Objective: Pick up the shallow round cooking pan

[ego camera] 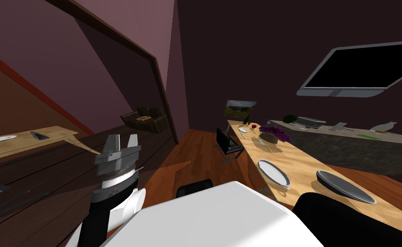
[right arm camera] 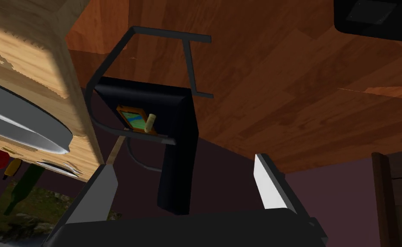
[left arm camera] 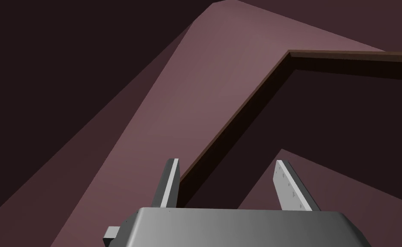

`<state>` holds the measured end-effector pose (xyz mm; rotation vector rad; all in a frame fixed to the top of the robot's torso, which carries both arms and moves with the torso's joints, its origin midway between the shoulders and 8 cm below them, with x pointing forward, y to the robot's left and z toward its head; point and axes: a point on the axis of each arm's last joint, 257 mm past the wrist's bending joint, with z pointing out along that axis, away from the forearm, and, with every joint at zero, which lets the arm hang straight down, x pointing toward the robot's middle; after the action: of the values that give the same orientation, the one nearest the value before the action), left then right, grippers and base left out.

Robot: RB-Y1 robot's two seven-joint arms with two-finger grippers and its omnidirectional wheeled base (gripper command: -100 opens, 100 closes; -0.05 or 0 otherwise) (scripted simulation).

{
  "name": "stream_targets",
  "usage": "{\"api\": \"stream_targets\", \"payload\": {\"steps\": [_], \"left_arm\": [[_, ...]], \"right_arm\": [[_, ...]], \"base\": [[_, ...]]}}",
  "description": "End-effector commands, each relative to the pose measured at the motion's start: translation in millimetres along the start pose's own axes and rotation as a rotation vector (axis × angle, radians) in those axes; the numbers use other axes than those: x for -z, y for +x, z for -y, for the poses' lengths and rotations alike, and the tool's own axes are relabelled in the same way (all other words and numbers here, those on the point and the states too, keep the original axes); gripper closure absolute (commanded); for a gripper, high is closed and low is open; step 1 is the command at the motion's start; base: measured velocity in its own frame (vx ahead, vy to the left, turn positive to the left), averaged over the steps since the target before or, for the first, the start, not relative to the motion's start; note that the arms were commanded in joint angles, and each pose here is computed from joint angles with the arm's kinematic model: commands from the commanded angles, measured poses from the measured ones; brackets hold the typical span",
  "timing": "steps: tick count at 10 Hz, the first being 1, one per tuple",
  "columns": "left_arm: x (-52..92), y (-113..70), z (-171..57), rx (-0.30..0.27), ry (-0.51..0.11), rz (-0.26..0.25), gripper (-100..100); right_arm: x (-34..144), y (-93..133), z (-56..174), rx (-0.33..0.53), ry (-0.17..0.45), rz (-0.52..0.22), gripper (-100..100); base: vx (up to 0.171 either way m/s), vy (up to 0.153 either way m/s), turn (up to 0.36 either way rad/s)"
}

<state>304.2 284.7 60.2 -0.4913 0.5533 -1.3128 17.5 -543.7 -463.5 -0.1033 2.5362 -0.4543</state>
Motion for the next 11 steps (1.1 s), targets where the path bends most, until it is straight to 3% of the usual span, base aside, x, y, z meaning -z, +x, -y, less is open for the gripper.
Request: {"api": "stream_targets", "payload": {"steps": [1, 2, 3, 4, 5, 7, 8, 11], "left_arm": [[0.0, 0.0, 0, 0.0, 0.0, 0.0, 0], [0.0, 0.0, 0, 0.0, 0.0, 0.0, 0], [0.0, 0.0, 0, 0.0, 0.0, 0.0, 0], [0.0, 0.0, 0, 0.0, 0.0, 0.0, 0], [0.0, 0.0, 0, 0.0, 0.0, 0.0, 0], [0.0, 0.0, 0, 0.0, 0.0, 0.0, 0], [0.0, 0.0, 0, 0.0, 0.0, 0.0, 0], [0.0, 0.0, 0, 0.0, 0.0, 0.0, 0]], "right_arm": [[11.2, 33, 9, 0.087, 0.007, -0.076, -100], [20.3, 58, 15, 0.144, 0.006, -0.132, -100], [20.7, 60, 16, 0.156, 0.006, -0.135, -100], [31.0, 85, 22, 0.215, 0.003, -0.191, -100], [31.0, 85, 22, 0.219, 0.003, -0.192, -100], [52.4, 129, 32, 0.329, -0.011, -0.293, -100], [52.4, 129, 32, 0.333, -0.012, -0.294, -100], [81.6, 179, 44, 0.473, -0.045, -0.413, -100]], "base": [[0.135, -0.036, 0.086], [0.17, -0.057, 0.128], [0.114, -0.055, 0.057], [0.093, -0.049, 0.081], [0.087, -0.047, 0.05], [0.127, -0.088, 0.122], [0.102, -0.101, 0.051], [0.111, -0.128, 0.11]]}}
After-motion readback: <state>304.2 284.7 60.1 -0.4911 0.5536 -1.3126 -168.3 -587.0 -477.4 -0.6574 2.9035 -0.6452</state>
